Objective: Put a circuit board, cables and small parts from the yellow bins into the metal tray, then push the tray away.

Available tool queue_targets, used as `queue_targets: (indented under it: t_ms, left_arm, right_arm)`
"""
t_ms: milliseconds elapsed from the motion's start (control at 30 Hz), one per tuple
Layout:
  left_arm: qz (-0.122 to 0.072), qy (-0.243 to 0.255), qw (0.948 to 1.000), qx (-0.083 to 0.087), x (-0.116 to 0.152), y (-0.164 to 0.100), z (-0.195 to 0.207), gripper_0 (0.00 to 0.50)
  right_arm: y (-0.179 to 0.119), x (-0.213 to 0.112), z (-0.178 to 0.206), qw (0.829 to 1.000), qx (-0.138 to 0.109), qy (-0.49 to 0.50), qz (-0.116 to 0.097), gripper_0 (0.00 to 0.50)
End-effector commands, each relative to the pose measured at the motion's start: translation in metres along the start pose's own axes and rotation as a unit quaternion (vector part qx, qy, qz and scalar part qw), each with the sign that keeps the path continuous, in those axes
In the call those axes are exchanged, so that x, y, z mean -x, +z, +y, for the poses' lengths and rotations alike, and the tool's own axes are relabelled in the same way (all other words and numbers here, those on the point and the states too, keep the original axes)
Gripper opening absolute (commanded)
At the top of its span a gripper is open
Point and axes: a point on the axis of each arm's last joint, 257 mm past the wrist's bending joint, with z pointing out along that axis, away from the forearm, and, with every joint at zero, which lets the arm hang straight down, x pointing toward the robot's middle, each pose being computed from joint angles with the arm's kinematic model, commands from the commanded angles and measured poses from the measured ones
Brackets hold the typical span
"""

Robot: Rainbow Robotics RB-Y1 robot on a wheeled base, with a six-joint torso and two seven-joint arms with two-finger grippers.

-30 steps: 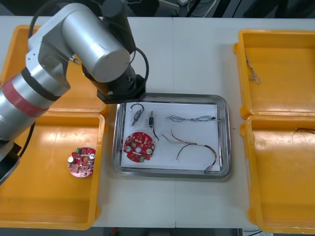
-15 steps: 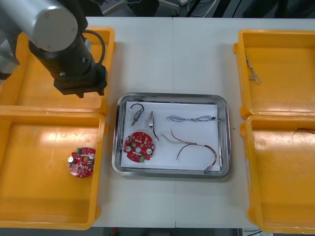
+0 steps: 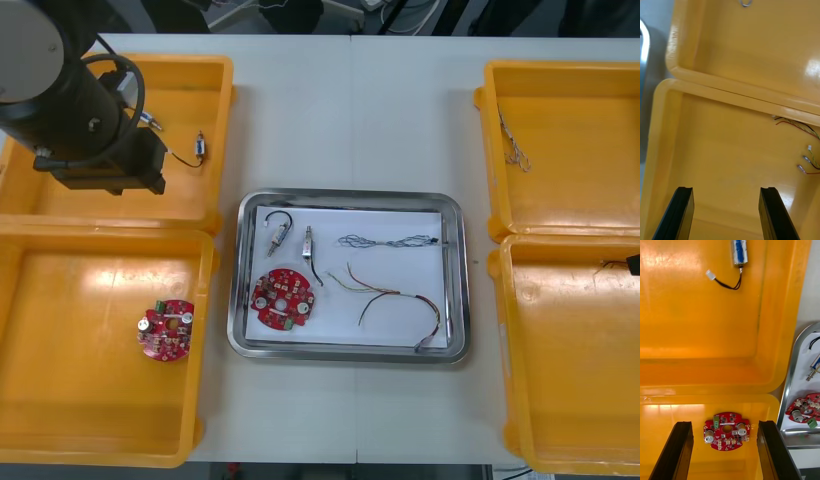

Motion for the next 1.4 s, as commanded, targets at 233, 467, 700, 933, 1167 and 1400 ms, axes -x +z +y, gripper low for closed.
queue_targets:
  t_ms: [233, 467, 700, 933, 1167, 1400]
  left_arm:
    - [-0.032, -0.012, 0.9989, 0.033, -0.030, -0.018, 0.069, 0.500]
    - [-0.037, -0.023, 0.9982, 0.042, -0.049, -0.023, 0.097, 0.500]
    - [-0.045, -0.019, 0.9980, 0.041, -0.063, -0.017, 0.109, 0.500]
    - [-0.057, -0.002, 0.9977, 0.038, -0.069, -0.013, 0.117, 0.500]
    - [-0.059, 0.022, 0.9974, 0.035, -0.077, -0.006, 0.118, 0.500]
    - [-0.063, 0.029, 0.9969, 0.036, -0.078, -0.005, 0.117, 0.500]
  right_arm:
    - [-0.020, 0.015, 0.084, 0.985, 0.040, -0.167, 0.002, 0.500]
    - [-0.015, 0.009, 0.134, 0.961, 0.069, -0.268, 0.019, 0.500]
    - [-0.003, 0.010, 0.191, 0.923, 0.091, -0.374, 0.022, 0.500]
    - [0.012, 0.010, 0.254, 0.884, 0.113, -0.454, 0.012, 0.500]
    - [0.028, 0.007, 0.293, 0.858, 0.123, -0.498, 0.016, 0.500]
    - [0.053, -0.004, 0.316, 0.840, 0.136, -0.523, 0.034, 0.500]
